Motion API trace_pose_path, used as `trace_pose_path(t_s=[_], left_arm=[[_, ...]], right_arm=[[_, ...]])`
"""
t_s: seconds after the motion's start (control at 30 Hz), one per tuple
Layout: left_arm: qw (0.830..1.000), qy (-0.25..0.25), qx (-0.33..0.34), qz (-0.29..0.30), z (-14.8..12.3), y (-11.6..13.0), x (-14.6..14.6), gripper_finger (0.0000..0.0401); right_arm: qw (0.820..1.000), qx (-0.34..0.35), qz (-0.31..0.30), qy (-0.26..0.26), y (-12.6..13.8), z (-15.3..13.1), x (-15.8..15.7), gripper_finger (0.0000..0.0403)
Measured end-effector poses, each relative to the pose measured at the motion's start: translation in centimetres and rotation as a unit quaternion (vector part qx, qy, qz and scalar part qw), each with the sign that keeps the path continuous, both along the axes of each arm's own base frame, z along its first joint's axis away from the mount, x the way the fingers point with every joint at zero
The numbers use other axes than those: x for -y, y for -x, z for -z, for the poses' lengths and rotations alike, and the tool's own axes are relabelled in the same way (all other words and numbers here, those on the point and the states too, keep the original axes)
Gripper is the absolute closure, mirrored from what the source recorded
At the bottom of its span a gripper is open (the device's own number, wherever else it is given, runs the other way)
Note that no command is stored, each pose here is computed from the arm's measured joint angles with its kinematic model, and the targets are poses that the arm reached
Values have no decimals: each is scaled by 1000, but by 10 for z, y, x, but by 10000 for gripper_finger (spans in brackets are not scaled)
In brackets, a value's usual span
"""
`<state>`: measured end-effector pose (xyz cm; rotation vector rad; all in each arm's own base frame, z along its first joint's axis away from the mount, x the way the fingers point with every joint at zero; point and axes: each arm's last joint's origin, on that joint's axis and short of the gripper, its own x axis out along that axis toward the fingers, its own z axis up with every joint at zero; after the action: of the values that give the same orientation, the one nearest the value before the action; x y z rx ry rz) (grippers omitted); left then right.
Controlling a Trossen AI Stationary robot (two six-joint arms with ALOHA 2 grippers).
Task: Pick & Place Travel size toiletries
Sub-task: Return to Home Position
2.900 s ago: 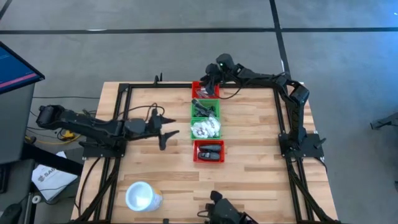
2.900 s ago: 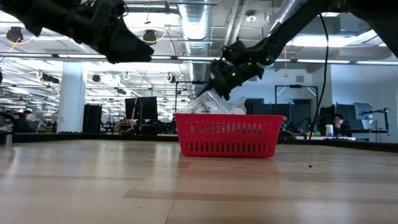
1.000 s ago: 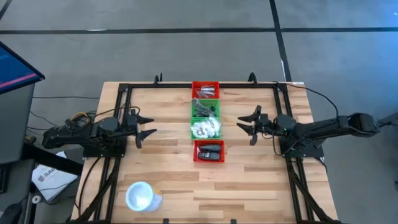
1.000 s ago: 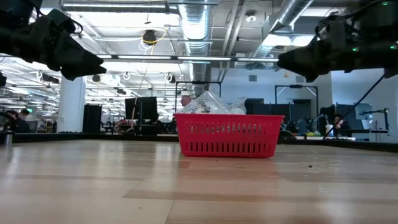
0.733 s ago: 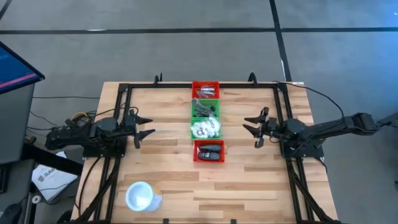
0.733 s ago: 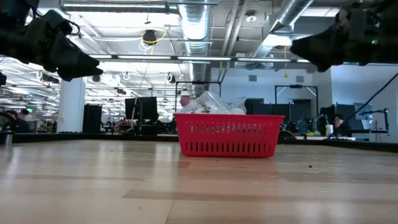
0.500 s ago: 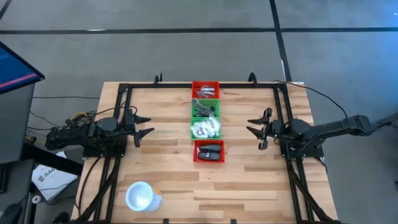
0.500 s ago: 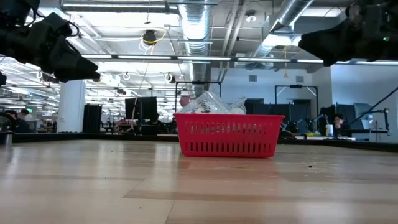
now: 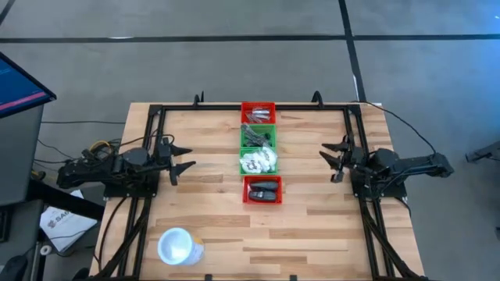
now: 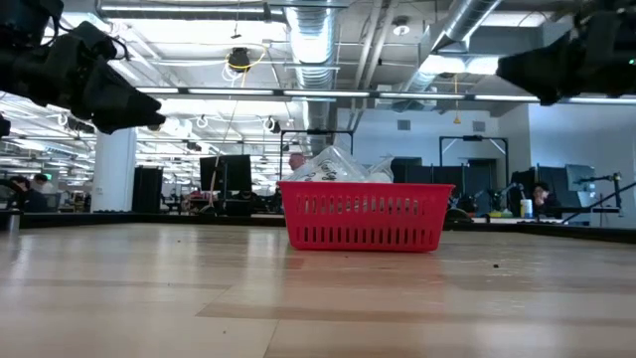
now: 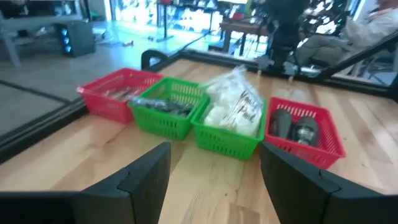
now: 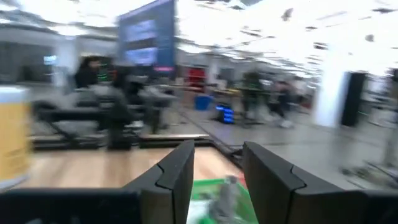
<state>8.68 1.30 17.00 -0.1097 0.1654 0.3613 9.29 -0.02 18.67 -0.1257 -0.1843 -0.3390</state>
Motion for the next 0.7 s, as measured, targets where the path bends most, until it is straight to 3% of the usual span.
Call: trace_pose_path(t_s=[0.1, 0.27, 0.7], left_arm=[[1000, -11, 7, 8, -1, -1, 0, 164], [1000, -11, -1, 7, 0, -2, 0, 164], [999, -8, -47, 8, 6, -9, 0, 164]], right_arm=[[999, -33, 36, -15, -2, 6, 2, 276], [996, -79, 43, -27, -3, 16, 2, 276], [995, -58, 36, -72, -2, 15, 2, 276]])
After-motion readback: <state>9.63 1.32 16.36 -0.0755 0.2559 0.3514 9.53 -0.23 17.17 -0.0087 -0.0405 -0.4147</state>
